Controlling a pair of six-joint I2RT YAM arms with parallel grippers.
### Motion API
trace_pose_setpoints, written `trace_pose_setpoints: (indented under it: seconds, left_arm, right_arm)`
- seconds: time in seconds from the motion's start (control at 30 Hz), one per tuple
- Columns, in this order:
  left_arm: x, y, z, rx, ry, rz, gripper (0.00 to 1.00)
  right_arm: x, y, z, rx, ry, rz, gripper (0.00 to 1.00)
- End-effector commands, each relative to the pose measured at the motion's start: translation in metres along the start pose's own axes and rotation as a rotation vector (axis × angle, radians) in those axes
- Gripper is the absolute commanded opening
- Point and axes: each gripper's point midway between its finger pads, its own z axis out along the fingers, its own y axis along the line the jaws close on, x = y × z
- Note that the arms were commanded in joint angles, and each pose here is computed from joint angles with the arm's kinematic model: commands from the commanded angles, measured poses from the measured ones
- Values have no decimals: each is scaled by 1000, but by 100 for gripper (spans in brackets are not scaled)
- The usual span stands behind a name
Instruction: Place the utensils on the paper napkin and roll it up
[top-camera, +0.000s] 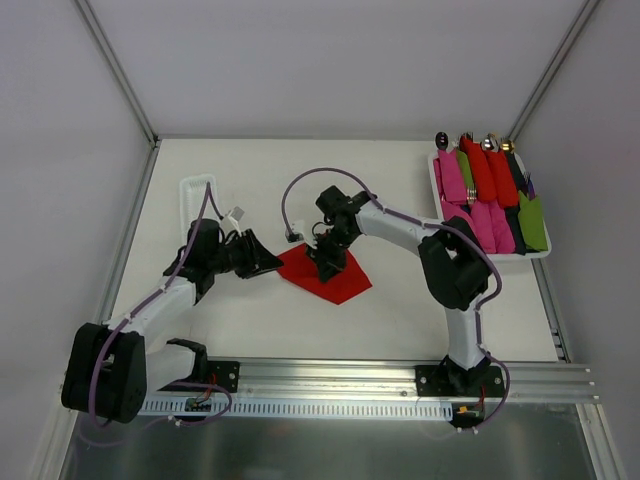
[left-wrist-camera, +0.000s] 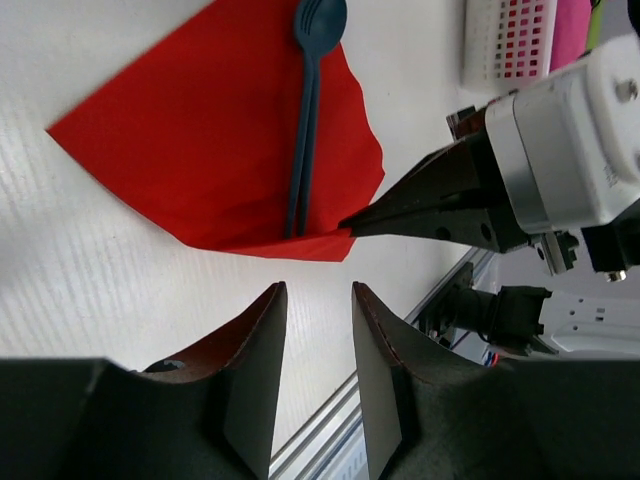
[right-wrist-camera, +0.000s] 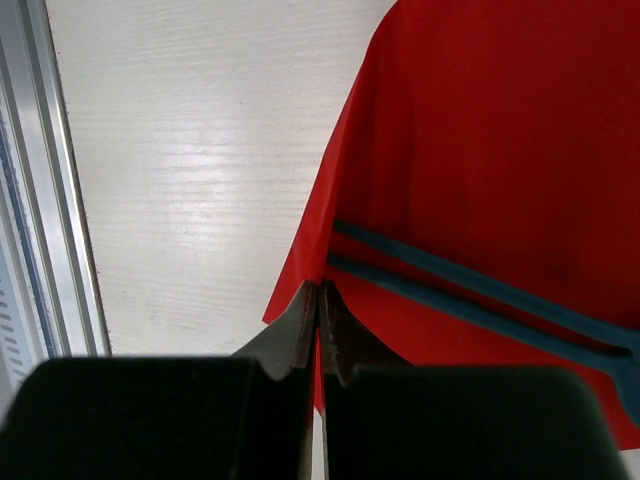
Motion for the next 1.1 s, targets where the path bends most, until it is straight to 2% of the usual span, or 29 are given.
trace_pose_setpoints:
  seconds: [0.0, 0.57, 1.07]
  left_arm:
    - [0, -13, 7, 61, -8, 33, 33]
    - [30, -14, 60, 51, 87, -12, 14]
    - [32, 15, 87, -52, 83, -121, 7]
  right_arm:
    - [-7, 0, -5, -43, -18, -18, 1]
    - [-5, -16, 0, -95, -19, 42, 2]
    - [-8, -21, 0, -121, -28, 63, 4]
